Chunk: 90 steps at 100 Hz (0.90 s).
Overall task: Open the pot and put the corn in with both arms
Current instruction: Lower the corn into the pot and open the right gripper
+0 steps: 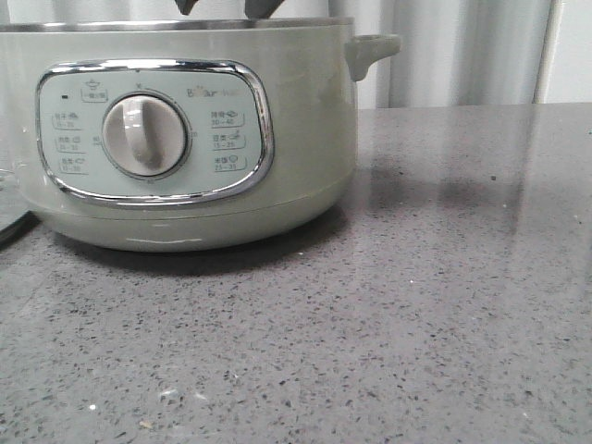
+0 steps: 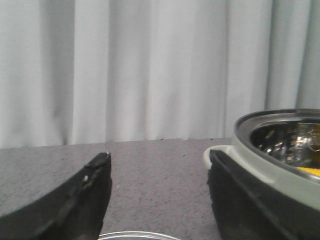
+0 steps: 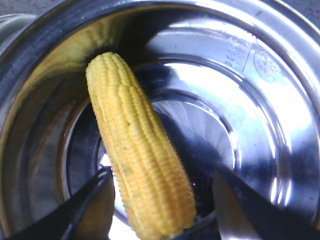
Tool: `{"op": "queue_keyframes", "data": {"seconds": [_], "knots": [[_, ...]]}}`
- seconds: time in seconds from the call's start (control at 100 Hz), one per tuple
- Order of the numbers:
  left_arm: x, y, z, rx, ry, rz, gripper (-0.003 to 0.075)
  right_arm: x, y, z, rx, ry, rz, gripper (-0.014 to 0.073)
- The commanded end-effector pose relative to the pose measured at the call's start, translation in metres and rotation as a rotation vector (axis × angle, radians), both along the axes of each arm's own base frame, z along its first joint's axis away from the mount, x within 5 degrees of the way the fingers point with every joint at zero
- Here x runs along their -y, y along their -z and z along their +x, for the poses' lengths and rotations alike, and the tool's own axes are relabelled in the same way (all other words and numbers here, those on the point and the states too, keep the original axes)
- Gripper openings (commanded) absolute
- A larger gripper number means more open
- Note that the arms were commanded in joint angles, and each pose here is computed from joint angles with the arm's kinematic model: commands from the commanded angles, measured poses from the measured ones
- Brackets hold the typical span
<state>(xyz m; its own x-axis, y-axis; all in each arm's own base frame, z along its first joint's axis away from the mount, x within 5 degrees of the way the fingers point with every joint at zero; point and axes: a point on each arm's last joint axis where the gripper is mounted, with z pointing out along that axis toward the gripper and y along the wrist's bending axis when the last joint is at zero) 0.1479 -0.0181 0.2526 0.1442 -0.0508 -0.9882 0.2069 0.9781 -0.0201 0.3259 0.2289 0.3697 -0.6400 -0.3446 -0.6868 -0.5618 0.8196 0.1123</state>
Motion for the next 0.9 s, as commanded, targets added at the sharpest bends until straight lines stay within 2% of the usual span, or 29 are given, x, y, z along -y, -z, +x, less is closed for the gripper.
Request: {"op": "queue_keyframes", "data": {"seconds": [0.0,0.11,0.21,0.3,0.43,0.67,0.89], "knots": [[0.009,-0.021,-0.006,0.136,0.092,-0.018,0.036,0.011,-0.04,-0.017,0.09,-0.011,0.059,0.0321],[0.017,-0.028,-0.018,0.158,0.189,-0.071,0.0269,0.021,-0.05,-0.031,0.071,-0.029,0.019,0.0221],[0.023,-0.033,-0.03,0.197,0.248,-0.051,0.0114,0.03,-0.062,-0.042,0.094,-0.04,-0.009,0.0106],[0.025,-0.038,-0.039,0.218,0.277,-0.085,-0.0023,0.038,-0.075,-0.053,0.121,-0.043,0.004,0.0008],[0.023,-0.042,-0.051,0.229,0.275,-0.106,-0.002,0.05,-0.094,-0.071,0.161,-0.043,0.029,-0.0069],[0.013,-0.042,-0.072,0.202,0.187,-0.125,-0.002,0.073,-0.118,-0.106,0.253,-0.036,0.088,-0.0069],[-0.002,-0.042,-0.092,0.151,0.044,-0.12,-0.002,0.097,-0.113,-0.137,0.395,-0.009,0.153,-0.0069]]}}
